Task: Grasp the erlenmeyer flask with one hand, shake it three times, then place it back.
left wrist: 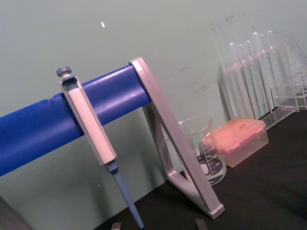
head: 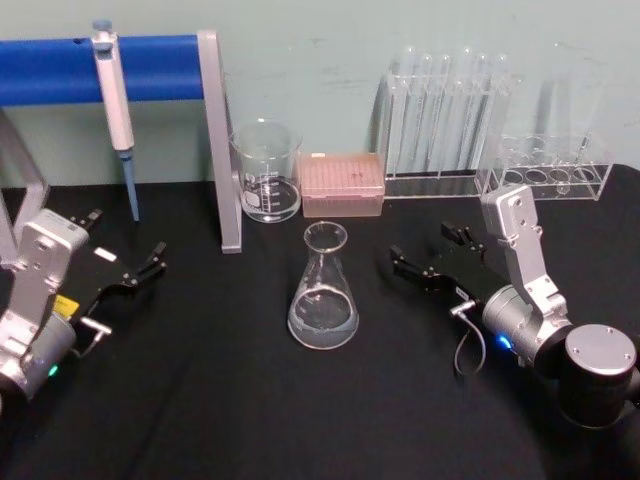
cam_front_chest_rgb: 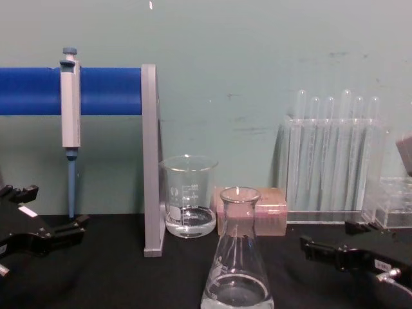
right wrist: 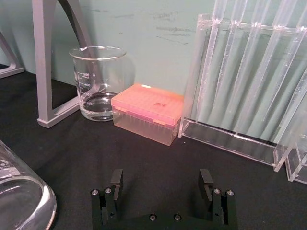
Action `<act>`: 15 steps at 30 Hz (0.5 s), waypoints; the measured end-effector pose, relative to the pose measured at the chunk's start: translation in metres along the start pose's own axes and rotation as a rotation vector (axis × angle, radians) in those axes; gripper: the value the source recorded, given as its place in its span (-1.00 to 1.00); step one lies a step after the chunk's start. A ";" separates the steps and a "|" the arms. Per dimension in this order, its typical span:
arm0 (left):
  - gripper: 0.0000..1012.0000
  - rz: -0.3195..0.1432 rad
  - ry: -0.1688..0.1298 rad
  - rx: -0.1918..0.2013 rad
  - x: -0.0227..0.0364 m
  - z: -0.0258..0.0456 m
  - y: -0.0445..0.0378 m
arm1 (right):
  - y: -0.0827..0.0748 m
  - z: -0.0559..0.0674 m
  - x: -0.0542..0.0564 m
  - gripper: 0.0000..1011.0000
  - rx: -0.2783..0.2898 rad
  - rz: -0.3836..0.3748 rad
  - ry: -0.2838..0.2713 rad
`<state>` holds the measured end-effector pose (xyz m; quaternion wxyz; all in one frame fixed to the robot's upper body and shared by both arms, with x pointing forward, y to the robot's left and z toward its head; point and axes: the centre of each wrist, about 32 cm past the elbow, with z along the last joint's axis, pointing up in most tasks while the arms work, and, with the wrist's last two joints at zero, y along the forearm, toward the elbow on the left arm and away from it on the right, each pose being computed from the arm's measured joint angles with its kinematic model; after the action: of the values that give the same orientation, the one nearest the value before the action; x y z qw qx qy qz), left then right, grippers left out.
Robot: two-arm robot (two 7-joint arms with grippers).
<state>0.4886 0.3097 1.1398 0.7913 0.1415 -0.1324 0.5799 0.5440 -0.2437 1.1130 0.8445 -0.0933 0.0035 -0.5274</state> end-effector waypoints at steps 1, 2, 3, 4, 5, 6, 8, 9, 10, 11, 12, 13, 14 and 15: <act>0.98 0.000 0.000 0.000 0.0000 0.0000 0.0000 | 0.000 0.000 0.000 0.98 0.000 0.000 0.000; 0.98 0.000 0.000 0.000 0.0000 0.0000 0.0000 | 0.000 0.000 0.000 0.98 0.000 0.000 0.000; 0.98 0.000 0.000 0.000 0.0000 0.0000 0.0000 | 0.000 0.000 0.000 0.98 0.000 0.000 0.000; 0.98 0.000 0.000 0.000 0.0000 0.0000 0.0000 | 0.000 0.000 0.000 0.98 0.000 0.000 0.000; 0.98 0.000 0.000 0.000 0.0000 0.0000 0.0000 | 0.000 0.000 0.000 0.98 0.000 0.000 0.000; 0.98 0.000 0.000 0.000 0.0000 0.0000 0.0000 | 0.000 0.000 0.000 0.98 0.000 0.000 0.000; 0.98 0.000 0.000 0.000 0.0000 0.0000 0.0000 | 0.000 0.000 0.000 0.98 0.000 0.000 0.000; 0.98 0.000 0.000 0.000 0.0000 0.0000 0.0000 | 0.000 0.000 0.000 0.98 0.000 0.000 0.000; 0.98 0.000 0.000 0.000 0.0000 0.0000 0.0000 | 0.000 0.000 0.000 0.98 0.000 0.000 0.000; 0.98 0.000 0.000 0.000 0.0000 0.0000 0.0000 | 0.000 0.000 0.000 0.98 0.000 0.000 0.000; 0.98 0.000 0.000 0.000 0.0000 0.0000 0.0000 | 0.000 0.000 0.000 0.98 0.000 0.000 0.000; 0.98 0.000 0.000 0.000 0.0000 0.0000 0.0000 | 0.000 0.000 0.000 0.98 0.000 0.000 0.000; 0.98 0.000 0.000 0.000 0.0000 0.0000 0.0000 | 0.000 0.000 0.000 0.98 0.000 0.000 0.000; 0.98 0.000 0.000 0.000 0.0000 0.0000 0.0000 | 0.000 0.000 0.000 0.98 0.000 0.000 0.000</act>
<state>0.4886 0.3097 1.1398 0.7912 0.1415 -0.1325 0.5800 0.5440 -0.2437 1.1129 0.8445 -0.0934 0.0036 -0.5274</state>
